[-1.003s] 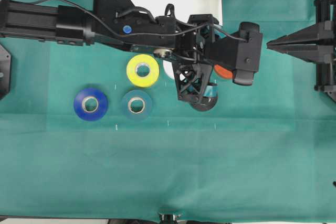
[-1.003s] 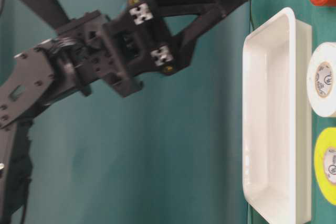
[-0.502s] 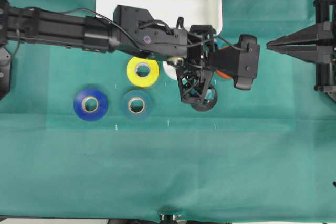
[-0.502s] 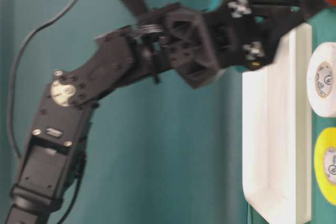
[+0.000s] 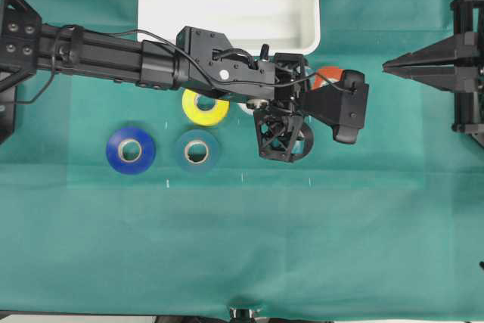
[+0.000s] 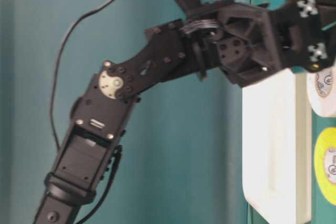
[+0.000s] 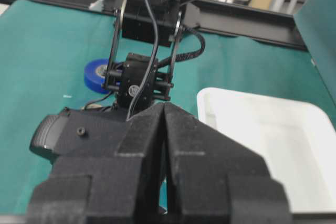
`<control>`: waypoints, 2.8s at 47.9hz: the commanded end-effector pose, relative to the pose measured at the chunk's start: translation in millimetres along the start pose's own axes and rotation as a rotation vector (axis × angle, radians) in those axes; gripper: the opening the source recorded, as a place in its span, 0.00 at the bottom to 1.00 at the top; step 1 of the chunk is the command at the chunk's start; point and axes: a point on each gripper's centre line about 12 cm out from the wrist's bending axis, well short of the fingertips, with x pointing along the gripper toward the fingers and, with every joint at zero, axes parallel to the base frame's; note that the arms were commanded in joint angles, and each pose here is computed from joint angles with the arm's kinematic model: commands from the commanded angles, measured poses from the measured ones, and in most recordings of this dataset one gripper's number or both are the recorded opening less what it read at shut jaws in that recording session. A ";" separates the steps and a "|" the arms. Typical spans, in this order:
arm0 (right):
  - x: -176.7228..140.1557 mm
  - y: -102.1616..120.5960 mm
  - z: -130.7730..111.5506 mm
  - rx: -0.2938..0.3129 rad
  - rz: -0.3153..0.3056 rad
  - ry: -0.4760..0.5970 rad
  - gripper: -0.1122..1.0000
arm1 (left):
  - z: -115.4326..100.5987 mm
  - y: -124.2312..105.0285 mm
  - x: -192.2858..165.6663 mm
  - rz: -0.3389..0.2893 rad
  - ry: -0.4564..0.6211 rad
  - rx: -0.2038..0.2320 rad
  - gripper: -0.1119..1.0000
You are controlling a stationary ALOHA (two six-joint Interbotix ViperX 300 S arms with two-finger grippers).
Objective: Pick up the tape from a random location and place it into the white case.
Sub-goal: 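Lower the left gripper and close it on the black tape roll, then lift the black tape roll upward with the left gripper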
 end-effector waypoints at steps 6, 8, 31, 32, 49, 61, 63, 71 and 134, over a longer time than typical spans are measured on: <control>2.9 0.0 5.8 -0.002 0.000 -0.011 0.10 | 2.7 3.8 -3.9 0.007 -0.025 -0.006 0.98; 3.2 0.0 5.5 -0.002 0.000 -0.009 0.10 | 1.8 4.5 -3.2 0.007 -0.024 -0.007 0.98; 3.3 -0.1 5.9 0.000 0.000 -0.009 0.10 | 1.7 2.1 -3.8 0.007 -0.027 -0.001 0.96; 3.3 -0.1 5.9 -0.002 0.000 -0.009 0.10 | 1.3 1.2 -3.4 0.006 -0.025 0.002 0.95; 3.0 -0.1 6.0 0.002 0.000 -0.009 0.10 | 0.2 -3.1 -6.3 -0.001 -0.003 0.008 0.28; 3.3 -0.4 5.7 0.000 -0.001 -0.008 0.10 | 0.5 -3.1 -6.6 -0.001 -0.003 0.008 0.28; 3.3 -0.1 5.7 -0.002 0.000 -0.008 0.10 | 1.0 -3.0 -6.9 -0.001 -0.005 0.008 0.28; 3.0 -0.1 6.0 0.000 0.000 -0.009 0.10 | 1.0 -3.0 -6.9 -0.001 -0.005 0.008 0.28; 3.1 -0.1 4.9 0.000 0.000 0.005 0.10 | 53.3 -12.4 -186.7 -0.001 -0.119 0.039 0.28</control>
